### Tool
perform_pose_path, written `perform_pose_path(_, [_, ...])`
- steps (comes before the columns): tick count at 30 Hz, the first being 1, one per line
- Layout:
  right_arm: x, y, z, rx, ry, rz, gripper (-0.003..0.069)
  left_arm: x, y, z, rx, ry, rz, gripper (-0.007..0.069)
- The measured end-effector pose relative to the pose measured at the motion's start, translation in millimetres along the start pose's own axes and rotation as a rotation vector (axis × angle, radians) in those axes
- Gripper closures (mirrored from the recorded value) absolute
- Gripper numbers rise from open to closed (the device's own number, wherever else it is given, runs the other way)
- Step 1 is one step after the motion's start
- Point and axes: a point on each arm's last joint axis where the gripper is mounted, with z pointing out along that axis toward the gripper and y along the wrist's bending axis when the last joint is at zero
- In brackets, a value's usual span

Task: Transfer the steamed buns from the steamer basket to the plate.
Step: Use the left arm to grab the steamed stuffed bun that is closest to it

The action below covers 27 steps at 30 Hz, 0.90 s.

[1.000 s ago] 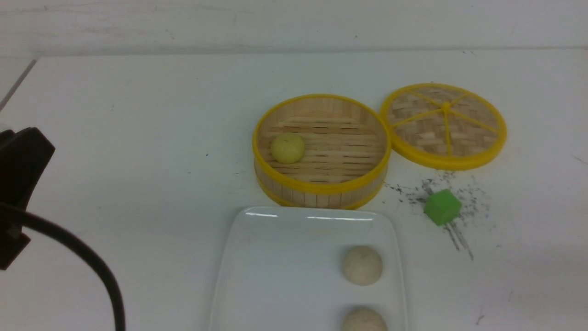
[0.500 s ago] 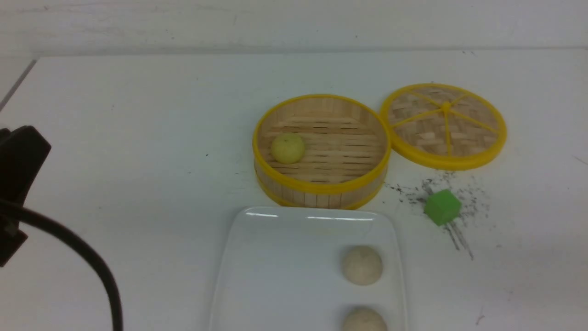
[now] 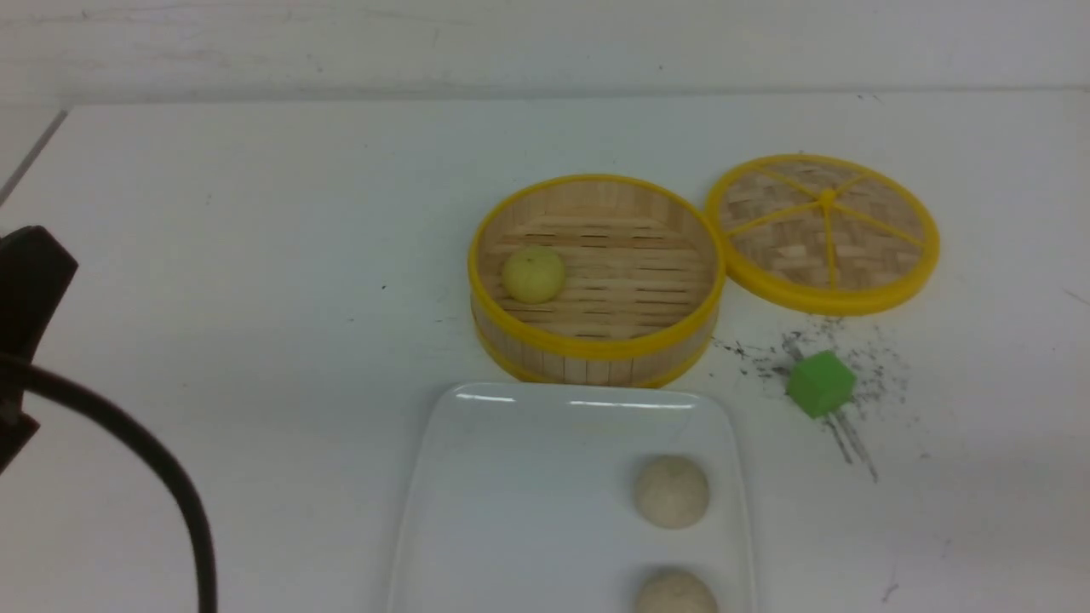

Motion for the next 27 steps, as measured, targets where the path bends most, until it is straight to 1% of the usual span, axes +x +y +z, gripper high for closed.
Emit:
perform_pose_path(4, [-3.8, 0.8, -0.1, -0.009, -0.041, -0.001, 0.0438, -1.6, 2.6, -0.1, -0.029, -0.017, 0.0, 0.0375])
perform_pose_path(7, [-11.9, 2.7, -0.8, -0.029, -0.132, -0.002, 0.0456, -3.1, 4.9, -0.2, -0.053, -0.034, -0.003, 0.0375])
perform_pose_path(10, [-14.9, 3.2, -1.3, -0.034, -0.166, -0.007, 0.0472, -4.0, 6.3, -0.3, -0.069, -0.044, -0.004, 0.0375])
perform_pose_path(14, [-13.8, 3.0, -1.1, -0.033, -0.153, -0.005, 0.0502, -5.9, 9.4, -0.7, -0.104, -0.065, -0.006, 0.0375])
perform_pose_path(18, [-7.2, 2.0, -0.2, -0.022, -0.081, 0.007, 0.055, -8.1, 12.9, -1.3, -0.142, -0.09, -0.011, 0.0375])
perform_pose_path(21, [-4.7, 1.5, 0.0, -0.016, -0.055, 0.007, 0.0578, -8.3, 13.1, -1.3, -0.144, -0.093, -0.014, 0.0375])
perform_pose_path(27, [-4.2, 0.8, 0.0, -0.008, -0.049, -0.006, 0.0587, -8.3, 13.0, -1.3, -0.142, -0.093, -0.016, 0.0375])
